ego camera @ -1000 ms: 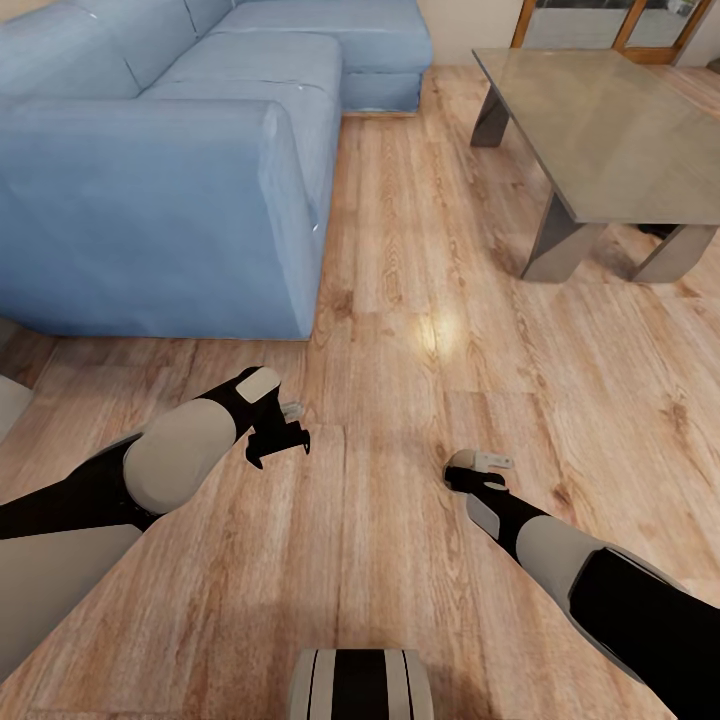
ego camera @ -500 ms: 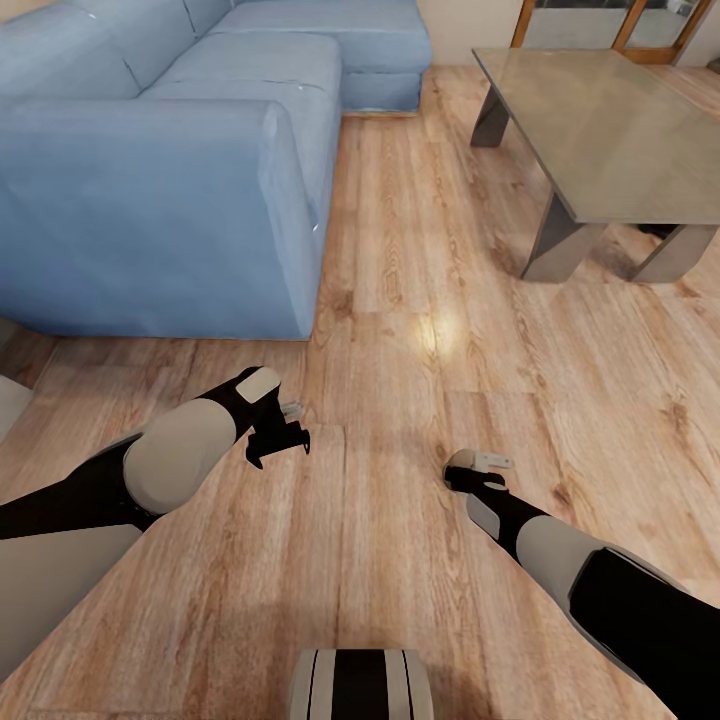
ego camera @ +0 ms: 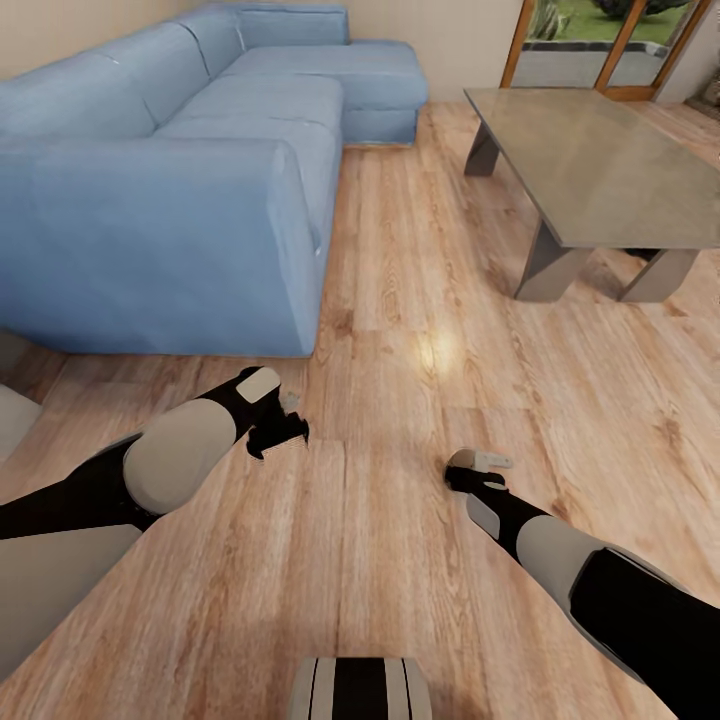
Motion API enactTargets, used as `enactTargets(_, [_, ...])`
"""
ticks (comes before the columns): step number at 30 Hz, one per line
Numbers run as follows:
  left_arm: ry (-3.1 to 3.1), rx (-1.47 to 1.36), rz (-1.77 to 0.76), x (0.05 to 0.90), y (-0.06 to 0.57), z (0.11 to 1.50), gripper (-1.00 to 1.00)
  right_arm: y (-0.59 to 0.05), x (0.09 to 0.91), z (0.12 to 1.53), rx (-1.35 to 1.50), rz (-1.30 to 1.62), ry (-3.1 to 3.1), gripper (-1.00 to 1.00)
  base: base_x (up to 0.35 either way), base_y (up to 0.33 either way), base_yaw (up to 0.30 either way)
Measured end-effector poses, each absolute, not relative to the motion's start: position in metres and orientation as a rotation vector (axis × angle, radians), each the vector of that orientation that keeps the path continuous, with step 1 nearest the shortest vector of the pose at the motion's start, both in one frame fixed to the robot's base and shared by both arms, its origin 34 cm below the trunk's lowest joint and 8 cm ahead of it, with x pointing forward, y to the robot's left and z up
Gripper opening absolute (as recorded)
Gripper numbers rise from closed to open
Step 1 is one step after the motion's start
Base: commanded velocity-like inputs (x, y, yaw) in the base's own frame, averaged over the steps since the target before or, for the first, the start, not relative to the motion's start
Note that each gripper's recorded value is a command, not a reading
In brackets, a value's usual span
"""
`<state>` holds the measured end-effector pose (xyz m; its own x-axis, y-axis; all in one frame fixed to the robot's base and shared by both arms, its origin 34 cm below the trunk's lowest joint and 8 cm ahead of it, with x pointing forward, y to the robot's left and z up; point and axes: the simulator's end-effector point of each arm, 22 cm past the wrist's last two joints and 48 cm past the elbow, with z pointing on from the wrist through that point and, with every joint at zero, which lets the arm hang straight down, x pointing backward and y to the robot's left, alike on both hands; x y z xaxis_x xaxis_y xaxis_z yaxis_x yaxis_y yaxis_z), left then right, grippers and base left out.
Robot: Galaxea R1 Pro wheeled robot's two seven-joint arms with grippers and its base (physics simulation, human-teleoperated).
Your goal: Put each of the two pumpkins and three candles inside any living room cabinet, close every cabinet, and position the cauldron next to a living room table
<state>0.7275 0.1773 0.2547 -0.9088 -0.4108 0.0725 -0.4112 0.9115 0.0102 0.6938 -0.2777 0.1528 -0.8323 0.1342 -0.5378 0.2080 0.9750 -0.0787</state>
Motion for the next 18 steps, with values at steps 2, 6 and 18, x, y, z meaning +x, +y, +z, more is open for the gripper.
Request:
enactTargets(2, [-3.03, 0.691, 0.023, 0.736, 0.177, 0.259, 1.0, -0.278, 0.697, 0.158, 0.243, -0.179, 2.557, -1.0, 0.0, 0.0, 0.0])
enactTargets(6, [-3.074, 0.761, 0.11, 0.743, 0.167, 0.26, 1.0, -0.277, 0.703, 0.169, 0.241, -0.176, 2.539, -1.0, 0.0, 0.0, 0.0])
enactTargets(18, [-3.2, 1.091, 0.255, 0.69, 0.17, 0.196, 1.0, -0.246, 0.718, 0.201, 0.229, -0.12, 2.495, -1.0, 0.0, 0.0, 0.0])
